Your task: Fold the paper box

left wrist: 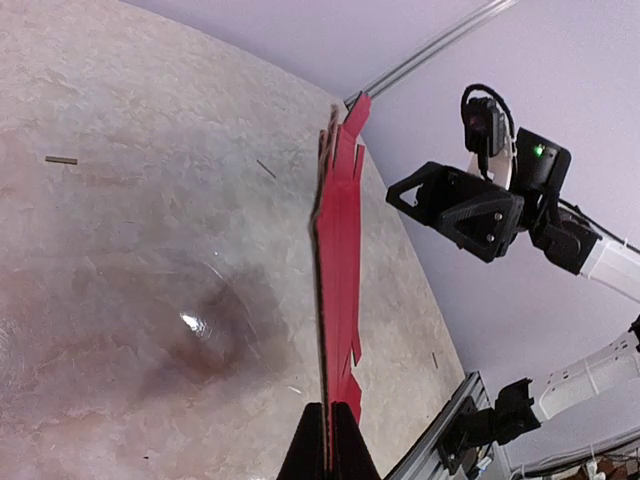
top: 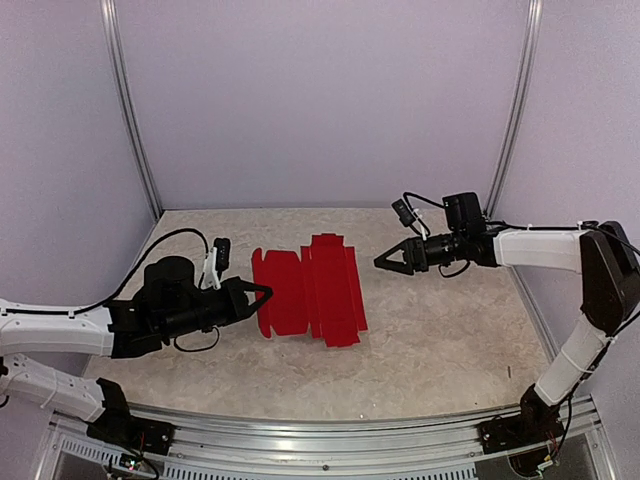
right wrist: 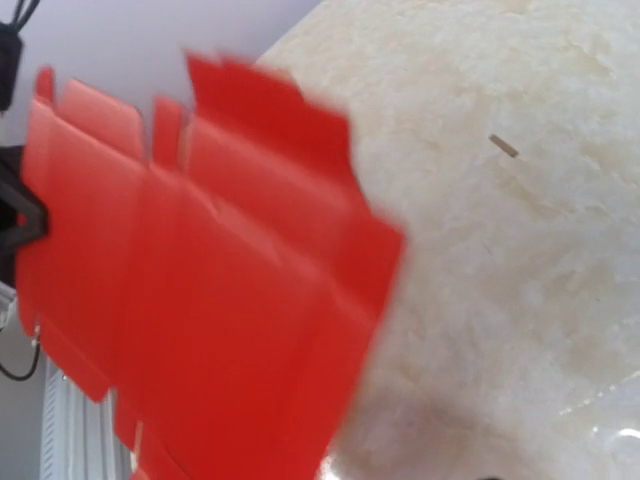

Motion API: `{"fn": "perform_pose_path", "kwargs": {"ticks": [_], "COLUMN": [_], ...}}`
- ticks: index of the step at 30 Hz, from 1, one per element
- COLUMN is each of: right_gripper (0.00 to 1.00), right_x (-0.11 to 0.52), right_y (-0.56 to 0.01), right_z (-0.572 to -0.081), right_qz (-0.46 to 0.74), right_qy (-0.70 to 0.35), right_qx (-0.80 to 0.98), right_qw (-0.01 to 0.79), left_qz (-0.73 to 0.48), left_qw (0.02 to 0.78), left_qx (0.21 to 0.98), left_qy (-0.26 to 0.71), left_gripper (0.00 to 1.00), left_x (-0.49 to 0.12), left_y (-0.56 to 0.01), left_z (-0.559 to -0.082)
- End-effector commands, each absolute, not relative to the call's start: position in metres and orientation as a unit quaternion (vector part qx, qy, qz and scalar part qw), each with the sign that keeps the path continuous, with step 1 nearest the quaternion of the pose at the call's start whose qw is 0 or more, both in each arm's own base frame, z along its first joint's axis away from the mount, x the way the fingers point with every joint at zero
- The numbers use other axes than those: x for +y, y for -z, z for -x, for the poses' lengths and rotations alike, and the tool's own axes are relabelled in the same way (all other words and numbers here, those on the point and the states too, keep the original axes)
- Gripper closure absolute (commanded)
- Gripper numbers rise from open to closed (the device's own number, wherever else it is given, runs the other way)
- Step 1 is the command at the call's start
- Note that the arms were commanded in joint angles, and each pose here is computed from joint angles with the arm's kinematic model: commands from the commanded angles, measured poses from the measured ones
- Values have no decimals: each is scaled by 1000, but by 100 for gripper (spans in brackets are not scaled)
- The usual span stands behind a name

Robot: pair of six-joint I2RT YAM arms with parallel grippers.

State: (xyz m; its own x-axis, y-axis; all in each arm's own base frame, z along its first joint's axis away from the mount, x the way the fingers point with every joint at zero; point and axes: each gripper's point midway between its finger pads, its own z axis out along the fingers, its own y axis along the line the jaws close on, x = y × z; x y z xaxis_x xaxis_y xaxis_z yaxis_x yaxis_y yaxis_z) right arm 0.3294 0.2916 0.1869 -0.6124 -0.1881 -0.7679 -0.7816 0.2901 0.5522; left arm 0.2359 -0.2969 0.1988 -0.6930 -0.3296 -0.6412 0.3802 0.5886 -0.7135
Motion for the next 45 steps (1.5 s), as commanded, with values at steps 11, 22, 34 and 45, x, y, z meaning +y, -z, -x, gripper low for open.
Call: {"fn": "perform_pose_path", "kwargs": {"ticks": [11,22,34,45], "right_gripper": [37,66,98,100], "right_x": [324,334,337,321], "right_y": [-176,-196,-191,-150], "right_z": [-299,-304,-316,-322], "right_qz": [351,346,344,429], "right_qy": [-542,-569,-560,-442], "right_qx": [726,705,712,759], "right_qw": [237,245,247,210], "left_qz": [81,77,75,39], "left_qw": [432,424,417,417], "left_qx": [747,749,753,858], "left_qy": [500,504,503,297], "left_gripper": [100,100,100,27], "left_x": [-286,-291,-294,-240], "left_y": [-223,-219,-213,-198], "left_z": [-241,-239,-238,-233]}}
